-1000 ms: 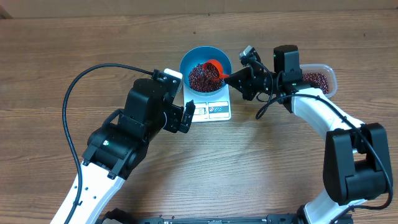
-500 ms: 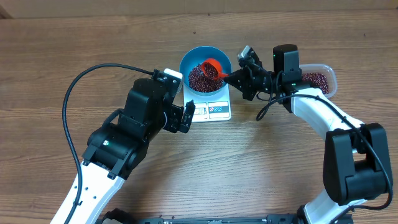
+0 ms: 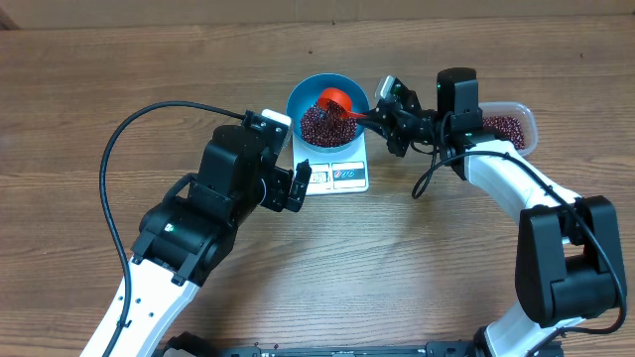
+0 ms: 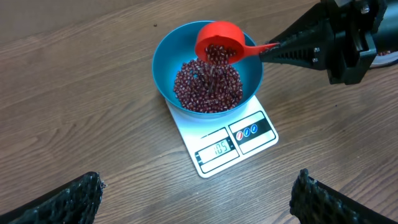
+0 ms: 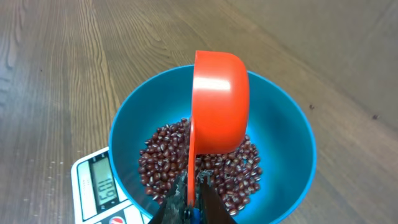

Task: Scoop item into bowl and weigh 150g on scale
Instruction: 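Tilt the scoop to pour beans into the blue bowl, then lift the empty scoop and move it back to the bean tub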

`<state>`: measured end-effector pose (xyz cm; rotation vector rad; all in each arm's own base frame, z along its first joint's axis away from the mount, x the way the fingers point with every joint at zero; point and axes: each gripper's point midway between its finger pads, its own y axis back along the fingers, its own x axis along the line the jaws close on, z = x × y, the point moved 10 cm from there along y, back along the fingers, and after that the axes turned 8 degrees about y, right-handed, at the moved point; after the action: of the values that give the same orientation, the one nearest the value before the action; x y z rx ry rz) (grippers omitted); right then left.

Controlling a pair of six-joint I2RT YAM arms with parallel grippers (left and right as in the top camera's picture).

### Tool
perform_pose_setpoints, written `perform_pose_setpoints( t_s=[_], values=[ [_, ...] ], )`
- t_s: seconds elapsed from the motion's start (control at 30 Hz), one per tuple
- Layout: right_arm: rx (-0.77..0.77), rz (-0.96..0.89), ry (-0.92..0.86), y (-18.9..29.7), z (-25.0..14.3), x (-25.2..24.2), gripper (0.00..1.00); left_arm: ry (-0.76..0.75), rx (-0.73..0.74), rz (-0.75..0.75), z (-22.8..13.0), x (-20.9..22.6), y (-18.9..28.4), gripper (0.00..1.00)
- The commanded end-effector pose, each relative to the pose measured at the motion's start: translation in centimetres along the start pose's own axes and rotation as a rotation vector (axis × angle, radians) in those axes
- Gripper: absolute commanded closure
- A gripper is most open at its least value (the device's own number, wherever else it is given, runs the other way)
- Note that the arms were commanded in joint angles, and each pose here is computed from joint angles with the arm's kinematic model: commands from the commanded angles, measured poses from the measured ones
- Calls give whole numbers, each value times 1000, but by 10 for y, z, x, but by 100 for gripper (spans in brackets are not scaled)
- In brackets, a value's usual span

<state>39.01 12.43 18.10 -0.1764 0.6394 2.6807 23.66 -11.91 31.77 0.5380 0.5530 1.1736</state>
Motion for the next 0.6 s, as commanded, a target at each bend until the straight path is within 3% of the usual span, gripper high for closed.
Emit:
perform_pose_setpoints(
  t_s=[0.0,0.17,0.57],
  values=[
    [11,-31,81,-3,0,-4,96,11,-2,-5,1,1,0,0],
    [67,-133,110,-2,-1,-13,96,11,-2,-5,1,1,0,1],
    [39,-159,145,0,6,-17,96,11,-2,-5,1,1,0,0]
  ],
)
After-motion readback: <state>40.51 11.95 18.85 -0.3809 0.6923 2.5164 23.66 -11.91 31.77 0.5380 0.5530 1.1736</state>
